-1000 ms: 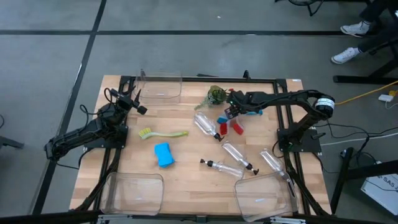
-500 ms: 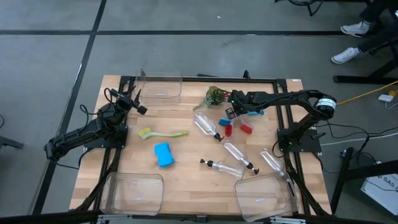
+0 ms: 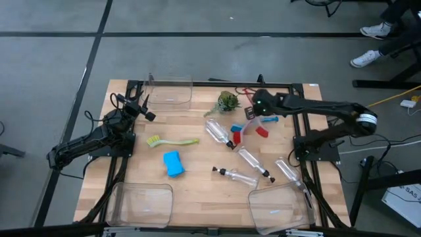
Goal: Pick & Place Kitchen Sink Supplies
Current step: Put the red dish brush into the bottom right transparent bin
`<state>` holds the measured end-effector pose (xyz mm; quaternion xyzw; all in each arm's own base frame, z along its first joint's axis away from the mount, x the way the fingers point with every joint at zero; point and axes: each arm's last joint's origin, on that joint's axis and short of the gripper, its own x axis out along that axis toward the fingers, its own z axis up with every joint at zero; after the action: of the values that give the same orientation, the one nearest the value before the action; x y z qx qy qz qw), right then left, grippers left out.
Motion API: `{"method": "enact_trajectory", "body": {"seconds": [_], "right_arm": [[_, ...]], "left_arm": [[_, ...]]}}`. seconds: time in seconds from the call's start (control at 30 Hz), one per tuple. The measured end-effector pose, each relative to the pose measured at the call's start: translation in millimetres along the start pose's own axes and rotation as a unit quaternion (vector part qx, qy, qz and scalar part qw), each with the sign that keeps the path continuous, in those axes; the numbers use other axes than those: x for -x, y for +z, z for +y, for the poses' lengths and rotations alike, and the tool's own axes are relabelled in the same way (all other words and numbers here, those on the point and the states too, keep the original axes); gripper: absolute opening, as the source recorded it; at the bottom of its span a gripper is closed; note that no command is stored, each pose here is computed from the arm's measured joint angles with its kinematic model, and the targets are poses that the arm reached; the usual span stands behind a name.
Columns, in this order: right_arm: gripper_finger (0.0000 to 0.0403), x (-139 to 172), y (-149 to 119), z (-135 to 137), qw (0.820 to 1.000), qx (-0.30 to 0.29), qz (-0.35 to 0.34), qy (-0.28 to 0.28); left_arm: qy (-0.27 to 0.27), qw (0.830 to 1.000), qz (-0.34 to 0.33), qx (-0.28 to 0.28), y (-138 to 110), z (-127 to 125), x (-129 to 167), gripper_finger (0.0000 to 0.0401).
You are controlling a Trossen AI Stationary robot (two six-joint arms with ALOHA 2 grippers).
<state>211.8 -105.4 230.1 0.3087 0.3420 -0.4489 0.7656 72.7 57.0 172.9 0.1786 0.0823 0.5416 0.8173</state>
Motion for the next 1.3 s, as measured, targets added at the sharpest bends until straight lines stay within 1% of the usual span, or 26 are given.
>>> {"method": "enact_trajectory", "body": {"seconds": [0.13,0.27,0.4,0.47,0.6,0.73,0.87,0.97,1.03,1.13,1.3], "right_arm": [[0.0052,26,5,-6,0.998,-0.040,-0.040,0.035],[0.0052,53,6,-10,0.991,-0.071,-0.085,0.072],[0.0052,76,7,-9,0.979,-0.094,-0.137,0.117],[0.0052,86,7,-6,0.971,-0.096,-0.163,0.143],[0.0052,103,9,6,0.950,-0.091,-0.221,0.199],[0.0052,115,15,22,0.921,-0.073,-0.283,0.258],[0.0052,123,22,33,0.892,-0.047,-0.340,0.293],[0.0052,128,25,41,0.869,-0.028,-0.368,0.329],[0.0052,131,25,45,0.856,-0.015,-0.368,0.363],[0.0052,137,24,52,0.845,0.001,-0.349,0.406],[0.0054,153,22,67,0.819,0.039,-0.323,0.473]], "left_arm": [[0.000,1.000,0.000,0.000,0,0,0,0.0125],[0.000,1.000,0.000,0.000,0,0,0,0.0125],[0.000,1.000,0.000,0.000,0,0,0,0.0125],[0.000,1.000,0.000,0.000,0,0,0,0.0125],[0.000,1.000,0.000,0.000,0,0,0,0.0125],[0.000,1.000,0.000,0.000,0,0,0,0.0125],[0.000,1.000,0.000,0.000,0,0,0,0.0125],[0.000,1.000,0.000,0.000,0,0,0,0.0125],[0.000,1.000,0.000,0.000,0,0,0,0.0125],[0.000,1.000,0.000,0.000,0,0,0,0.0125],[0.000,1.000,0.000,0.000,0,0,0,0.0125]]}}
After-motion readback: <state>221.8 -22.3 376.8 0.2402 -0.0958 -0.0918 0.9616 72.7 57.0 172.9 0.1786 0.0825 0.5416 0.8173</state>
